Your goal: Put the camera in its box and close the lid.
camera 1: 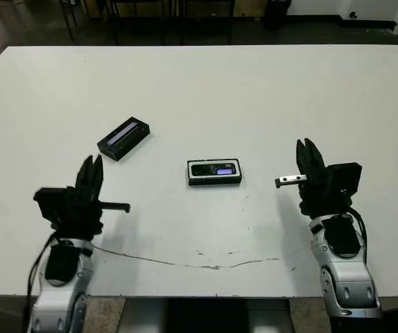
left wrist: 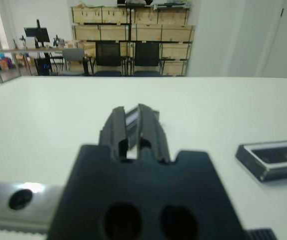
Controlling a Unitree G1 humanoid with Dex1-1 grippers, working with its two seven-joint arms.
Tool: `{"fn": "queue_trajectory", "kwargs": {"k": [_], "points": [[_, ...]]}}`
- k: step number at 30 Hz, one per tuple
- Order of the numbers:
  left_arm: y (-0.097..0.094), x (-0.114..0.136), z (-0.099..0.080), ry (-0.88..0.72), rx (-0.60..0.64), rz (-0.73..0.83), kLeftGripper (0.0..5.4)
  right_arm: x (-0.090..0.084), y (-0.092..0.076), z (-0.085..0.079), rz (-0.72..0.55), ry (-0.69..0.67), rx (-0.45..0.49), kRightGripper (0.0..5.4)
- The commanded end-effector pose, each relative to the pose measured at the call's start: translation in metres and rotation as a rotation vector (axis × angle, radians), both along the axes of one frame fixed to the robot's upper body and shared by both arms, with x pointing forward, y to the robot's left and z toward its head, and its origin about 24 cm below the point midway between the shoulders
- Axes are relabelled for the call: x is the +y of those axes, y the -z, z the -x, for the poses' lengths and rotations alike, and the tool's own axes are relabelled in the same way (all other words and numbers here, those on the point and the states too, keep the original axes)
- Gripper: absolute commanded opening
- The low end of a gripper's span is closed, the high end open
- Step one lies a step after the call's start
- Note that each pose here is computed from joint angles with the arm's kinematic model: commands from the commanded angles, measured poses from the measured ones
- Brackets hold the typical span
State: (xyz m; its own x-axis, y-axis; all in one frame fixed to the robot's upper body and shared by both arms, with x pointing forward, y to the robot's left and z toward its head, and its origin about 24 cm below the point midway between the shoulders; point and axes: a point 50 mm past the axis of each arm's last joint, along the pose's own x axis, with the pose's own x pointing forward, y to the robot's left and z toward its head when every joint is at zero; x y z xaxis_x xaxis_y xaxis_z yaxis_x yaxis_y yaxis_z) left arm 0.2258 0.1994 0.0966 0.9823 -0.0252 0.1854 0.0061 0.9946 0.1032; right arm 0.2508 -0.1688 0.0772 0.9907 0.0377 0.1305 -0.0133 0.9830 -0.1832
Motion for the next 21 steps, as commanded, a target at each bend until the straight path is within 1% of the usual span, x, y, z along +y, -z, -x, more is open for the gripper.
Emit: {"fn": "queue_trajectory", "kwargs": {"k": [1,4,8,12,16,21], "points": [[-0.006,0.008,-0.004,-0.012,0.02,-0.025,0.0,-0.001,0.004,-0.001,-0.001,0.013,0.021,0.03],[-0.012,0.009,-0.007,-0.012,0.01,-0.034,0.0,-0.001,0.005,-0.001,-0.042,0.005,0.024,0.03],[-0.012,0.008,-0.008,-0.003,0.015,-0.03,0.0,0.0,0.001,-0.003,-0.01,0.04,-0.012,0.03],[-0.01,0.007,-0.009,0.006,0.015,-0.035,0.0,0.003,0.0,-0.003,-0.011,0.035,-0.018,0.03],[-0.013,0.006,-0.01,0.003,0.012,-0.052,0.0,0.005,0.001,-0.002,-0.038,0.008,-0.002,0.03],[-0.02,0.008,-0.018,0.009,0.01,-0.095,0.0,-0.003,0.006,0.0,-0.1,-0.016,0.041,0.03]]}}
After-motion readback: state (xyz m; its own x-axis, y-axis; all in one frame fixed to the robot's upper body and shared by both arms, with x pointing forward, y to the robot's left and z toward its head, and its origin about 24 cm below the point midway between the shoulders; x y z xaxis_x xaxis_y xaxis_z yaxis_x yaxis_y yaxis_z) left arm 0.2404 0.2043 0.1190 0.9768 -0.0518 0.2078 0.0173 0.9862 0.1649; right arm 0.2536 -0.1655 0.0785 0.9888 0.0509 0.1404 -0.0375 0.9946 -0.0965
